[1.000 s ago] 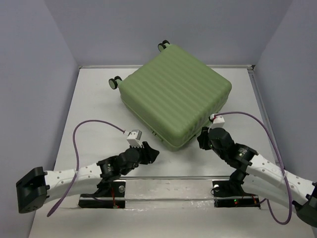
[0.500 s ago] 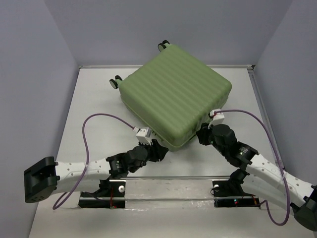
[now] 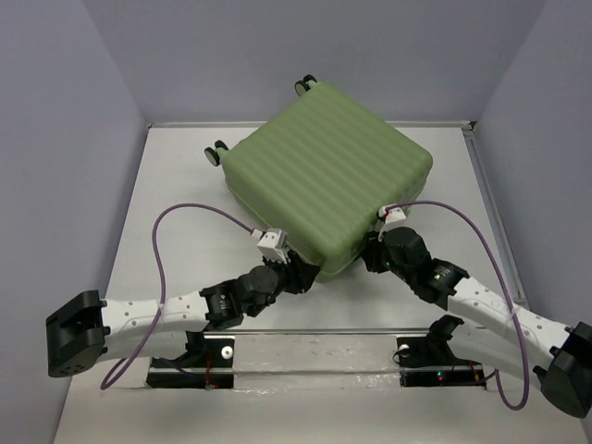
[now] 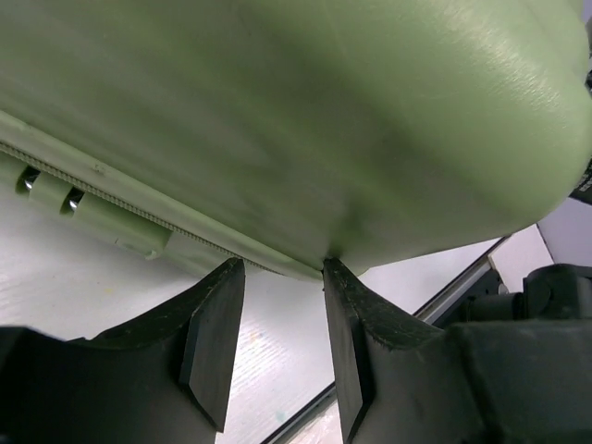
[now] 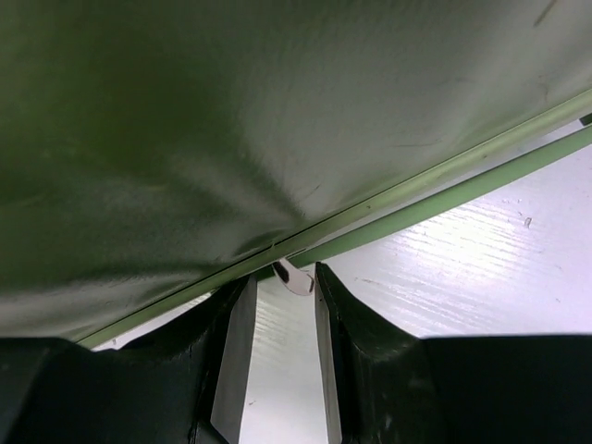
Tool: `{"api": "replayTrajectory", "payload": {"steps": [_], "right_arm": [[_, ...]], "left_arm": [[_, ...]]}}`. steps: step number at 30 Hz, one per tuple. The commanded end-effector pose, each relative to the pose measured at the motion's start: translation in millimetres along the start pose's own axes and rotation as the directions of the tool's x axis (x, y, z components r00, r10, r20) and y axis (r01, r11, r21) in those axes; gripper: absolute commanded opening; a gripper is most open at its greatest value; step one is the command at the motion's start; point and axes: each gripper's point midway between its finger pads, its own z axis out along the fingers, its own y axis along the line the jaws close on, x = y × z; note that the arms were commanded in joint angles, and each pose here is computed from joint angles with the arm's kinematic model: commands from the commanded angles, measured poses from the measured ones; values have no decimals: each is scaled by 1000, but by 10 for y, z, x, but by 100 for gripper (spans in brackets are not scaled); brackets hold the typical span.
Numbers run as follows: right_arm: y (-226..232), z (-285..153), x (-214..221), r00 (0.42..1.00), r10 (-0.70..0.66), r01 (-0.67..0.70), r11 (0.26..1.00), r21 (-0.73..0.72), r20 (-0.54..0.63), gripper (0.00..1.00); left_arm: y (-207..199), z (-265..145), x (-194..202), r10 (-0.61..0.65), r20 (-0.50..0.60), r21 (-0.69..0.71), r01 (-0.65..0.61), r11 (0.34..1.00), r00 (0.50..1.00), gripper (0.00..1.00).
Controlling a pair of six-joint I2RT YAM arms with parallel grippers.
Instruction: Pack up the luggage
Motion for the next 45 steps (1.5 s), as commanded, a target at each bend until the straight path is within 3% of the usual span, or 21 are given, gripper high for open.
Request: {"api": "replayTrajectory", "payload": {"steps": [1,7,11,15,19,28,33,38,45], "right_arm": [[158,37,-489,989,16,-6,998,-65,149,38],[190,179,-595,981,-17,29,998,-57,193,35],[243,226,-569,977,-5,26,995,-92,214,28],[278,219,-576,966,21,12,992,-127,259,9],[448,135,-471,969,52,8,970,-244,240,7],[1244,-375,591,998,55,-57,867,-495,-18,7],[1910,-872,1068,993,-78,3,781,-624,-94,7],[2541,-907,1061,991,-130,90,772,-630,-18,7],[2770,-737,455,971,68,78,816,-573,229,7]], "left_arm": [[-167,66,-344,7,113,-1,-7,1000,994,50],[-132,70,-259,-9,90,-1,9,1000,996,50],[-84,56,-211,-30,83,-5,30,1000,996,50],[-93,70,-198,-26,78,-3,26,1000,997,50],[-165,136,-364,0,125,-21,3,1000,992,50],[-288,410,-1136,8,252,-35,1,999,968,49],[-372,507,-1371,23,282,-27,-16,1000,959,49],[-499,634,-1430,23,272,-2,-23,1000,962,49],[-600,671,-1637,18,262,20,-24,1000,965,50]]}}
